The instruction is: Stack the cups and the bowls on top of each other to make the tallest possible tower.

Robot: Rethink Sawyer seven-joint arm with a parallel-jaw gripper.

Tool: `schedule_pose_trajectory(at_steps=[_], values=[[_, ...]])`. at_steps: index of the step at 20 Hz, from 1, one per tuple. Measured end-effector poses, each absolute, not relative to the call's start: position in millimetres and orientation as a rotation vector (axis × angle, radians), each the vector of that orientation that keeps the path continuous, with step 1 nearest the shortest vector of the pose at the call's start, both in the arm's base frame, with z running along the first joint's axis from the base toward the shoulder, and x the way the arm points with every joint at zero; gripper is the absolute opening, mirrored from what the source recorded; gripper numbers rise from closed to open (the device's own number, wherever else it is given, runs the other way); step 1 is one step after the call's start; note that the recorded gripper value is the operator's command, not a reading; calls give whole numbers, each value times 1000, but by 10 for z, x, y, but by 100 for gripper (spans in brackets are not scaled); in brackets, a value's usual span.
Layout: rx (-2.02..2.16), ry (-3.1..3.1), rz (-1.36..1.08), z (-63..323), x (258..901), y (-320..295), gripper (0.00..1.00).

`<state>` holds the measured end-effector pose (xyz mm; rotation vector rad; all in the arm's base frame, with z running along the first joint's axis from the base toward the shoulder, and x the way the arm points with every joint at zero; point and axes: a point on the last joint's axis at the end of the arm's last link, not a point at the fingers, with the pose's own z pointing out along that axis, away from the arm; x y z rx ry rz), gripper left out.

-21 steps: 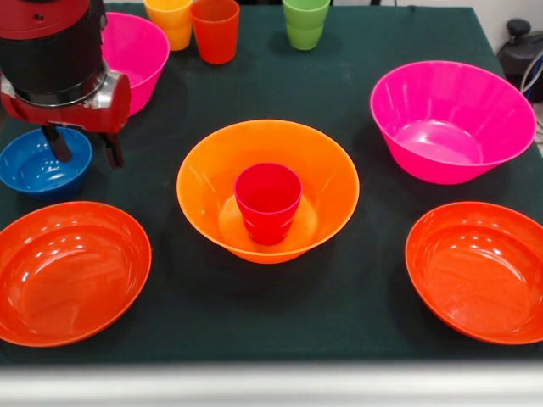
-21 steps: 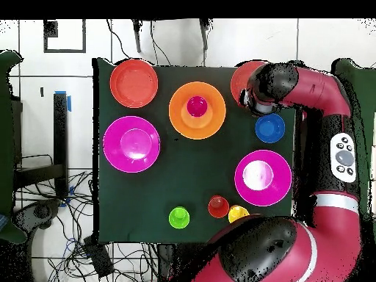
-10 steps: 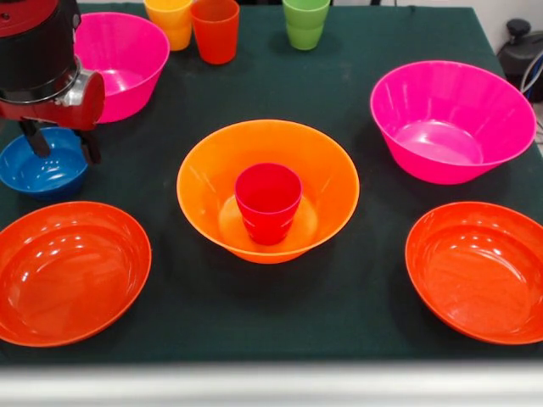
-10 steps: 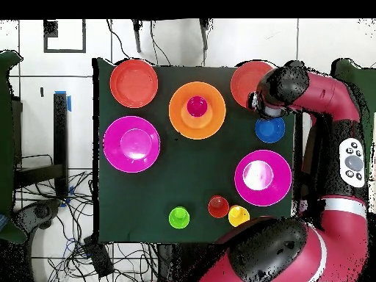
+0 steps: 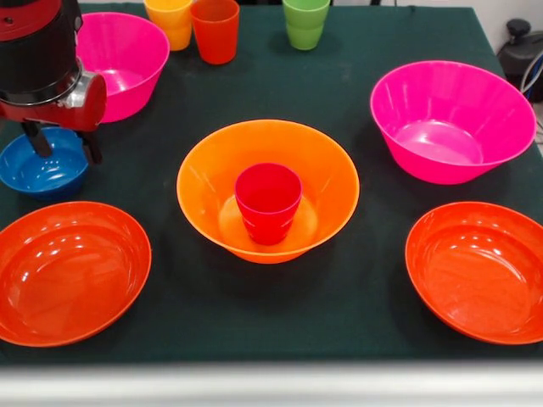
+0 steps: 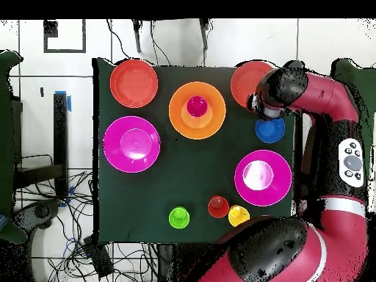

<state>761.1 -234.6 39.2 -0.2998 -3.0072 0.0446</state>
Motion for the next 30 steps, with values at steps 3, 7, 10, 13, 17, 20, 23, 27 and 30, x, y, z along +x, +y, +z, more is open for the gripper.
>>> schedule_pose_trajectory(at_steps=[3, 7, 10, 13, 17, 20, 23, 27, 30], values=[[-298, -3003, 43, 360, 7599, -2340, 100], [-296, -2996, 39, 301, 7580, -2330, 100], [-294, -2983, 29, 188, 7544, -2310, 100], [-292, -2975, 22, 118, 7519, -2293, 100], [-288, -2969, 13, -18, 7481, -2263, 100], [-287, -2974, 10, -76, 7473, -2250, 100], [-287, -2979, 10, -124, 7466, -2247, 100], [-288, -2979, 18, -146, 7450, -2267, 100], [-289, -2979, 20, -147, 7447, -2272, 100]])
